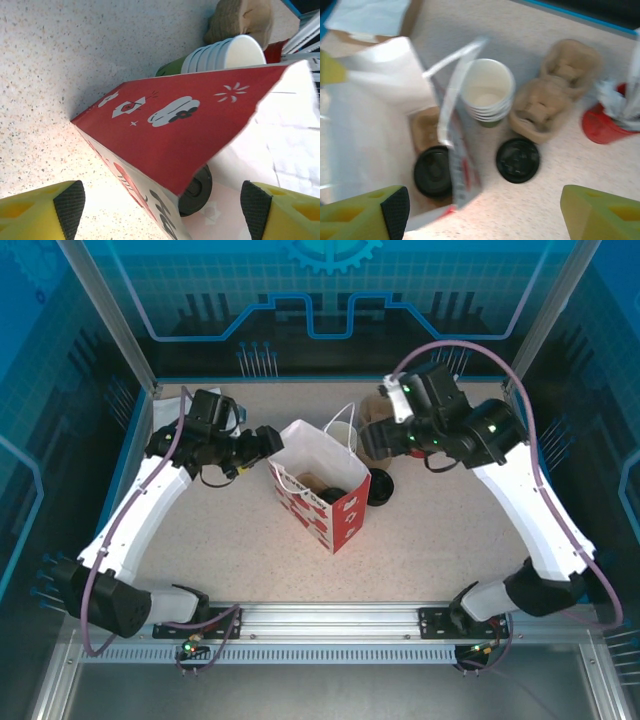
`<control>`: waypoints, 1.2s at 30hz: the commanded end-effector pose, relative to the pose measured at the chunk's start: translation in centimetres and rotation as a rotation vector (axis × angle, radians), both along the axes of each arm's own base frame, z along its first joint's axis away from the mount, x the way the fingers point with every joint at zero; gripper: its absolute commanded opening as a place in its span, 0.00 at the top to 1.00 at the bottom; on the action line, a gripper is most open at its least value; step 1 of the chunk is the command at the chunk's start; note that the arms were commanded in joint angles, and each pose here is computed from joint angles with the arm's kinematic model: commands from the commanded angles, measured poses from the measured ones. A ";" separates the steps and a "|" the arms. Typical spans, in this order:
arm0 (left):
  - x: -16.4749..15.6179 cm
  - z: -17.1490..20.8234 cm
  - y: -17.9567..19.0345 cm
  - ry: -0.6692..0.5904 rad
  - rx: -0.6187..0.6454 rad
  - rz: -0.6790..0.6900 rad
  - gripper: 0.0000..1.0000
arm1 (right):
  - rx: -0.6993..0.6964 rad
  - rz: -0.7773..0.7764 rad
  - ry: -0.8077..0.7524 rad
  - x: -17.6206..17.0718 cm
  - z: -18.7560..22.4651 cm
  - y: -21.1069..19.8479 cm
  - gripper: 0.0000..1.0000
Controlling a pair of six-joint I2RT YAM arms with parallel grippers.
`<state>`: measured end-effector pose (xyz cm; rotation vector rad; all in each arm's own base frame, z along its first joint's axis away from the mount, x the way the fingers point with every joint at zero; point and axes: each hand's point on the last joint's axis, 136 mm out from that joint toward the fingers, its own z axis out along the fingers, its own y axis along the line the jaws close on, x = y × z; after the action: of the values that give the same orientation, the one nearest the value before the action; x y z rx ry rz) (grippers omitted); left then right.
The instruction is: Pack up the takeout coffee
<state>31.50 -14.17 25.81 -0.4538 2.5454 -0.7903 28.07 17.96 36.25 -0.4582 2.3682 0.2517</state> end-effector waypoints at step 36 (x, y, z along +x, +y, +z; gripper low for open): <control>-4.3 4.3 5.7 -0.204 0.125 0.118 0.01 | -0.288 -0.145 -0.025 17.0 -14.8 -11.0 0.56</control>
<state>27.48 -8.97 30.44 -0.4583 2.3295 -0.6302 43.18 6.54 19.95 -0.4026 2.4779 -0.2083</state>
